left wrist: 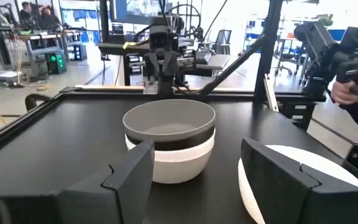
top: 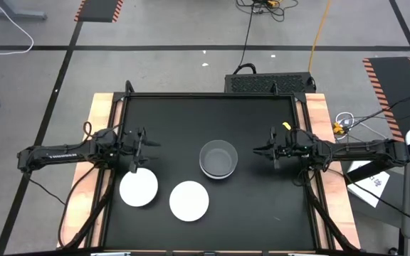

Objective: Nest bowls inside each other
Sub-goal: Stack the left white bowl on the dark gray bowl

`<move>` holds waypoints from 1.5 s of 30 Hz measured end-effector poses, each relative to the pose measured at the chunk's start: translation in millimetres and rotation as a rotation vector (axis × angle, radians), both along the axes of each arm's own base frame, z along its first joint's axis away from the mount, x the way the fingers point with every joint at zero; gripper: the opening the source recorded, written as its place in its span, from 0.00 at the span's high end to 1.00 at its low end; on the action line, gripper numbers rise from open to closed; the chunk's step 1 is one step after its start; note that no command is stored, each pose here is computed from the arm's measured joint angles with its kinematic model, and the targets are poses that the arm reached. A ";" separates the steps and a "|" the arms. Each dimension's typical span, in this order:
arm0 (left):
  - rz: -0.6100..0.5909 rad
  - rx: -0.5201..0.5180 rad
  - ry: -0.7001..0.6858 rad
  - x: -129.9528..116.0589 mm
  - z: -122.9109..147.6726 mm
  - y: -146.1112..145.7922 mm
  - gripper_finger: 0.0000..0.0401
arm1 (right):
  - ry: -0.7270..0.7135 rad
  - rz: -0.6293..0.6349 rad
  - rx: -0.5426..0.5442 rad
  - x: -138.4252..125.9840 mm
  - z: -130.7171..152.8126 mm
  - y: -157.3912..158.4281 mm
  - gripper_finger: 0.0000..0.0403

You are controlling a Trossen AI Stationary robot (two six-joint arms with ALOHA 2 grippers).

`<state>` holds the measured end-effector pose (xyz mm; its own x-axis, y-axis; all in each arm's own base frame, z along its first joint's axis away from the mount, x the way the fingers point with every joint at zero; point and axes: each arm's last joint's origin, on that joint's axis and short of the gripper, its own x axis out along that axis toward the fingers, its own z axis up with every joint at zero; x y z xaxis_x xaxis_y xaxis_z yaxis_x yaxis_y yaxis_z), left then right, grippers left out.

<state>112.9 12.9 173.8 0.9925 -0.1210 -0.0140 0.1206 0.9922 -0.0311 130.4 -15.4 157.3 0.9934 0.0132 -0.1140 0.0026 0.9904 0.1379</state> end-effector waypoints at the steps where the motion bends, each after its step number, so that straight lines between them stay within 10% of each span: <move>1: 0.000 0.003 -0.008 0.0 2.9 0.0 0.39 | 0.006 0.000 0.006 -0.1 -0.6 0.0 0.92; 12: -0.033 -0.043 0.068 -4.7 40.9 -1.9 0.30 | 0.029 0.015 0.031 -0.3 -2.7 0.6 0.87; 21: 0.016 -0.384 0.357 -14.8 47.1 -6.1 0.05 | 0.065 0.014 0.045 -0.9 -6.4 0.6 0.85; 30: 0.167 -0.623 0.632 -11.5 27.8 -11.9 0.02 | 0.067 0.012 0.054 -0.9 -6.5 0.6 0.85; 45: -0.018 -0.575 0.633 6.6 31.2 -33.1 0.02 | 0.121 0.011 0.069 -1.9 -11.6 0.9 0.85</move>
<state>119.5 -20.1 205.0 0.8161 -0.2948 -0.4970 -0.0740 0.7997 -0.5958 128.4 -14.6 145.6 0.9722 0.0355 -0.2314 0.0130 0.9787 0.2050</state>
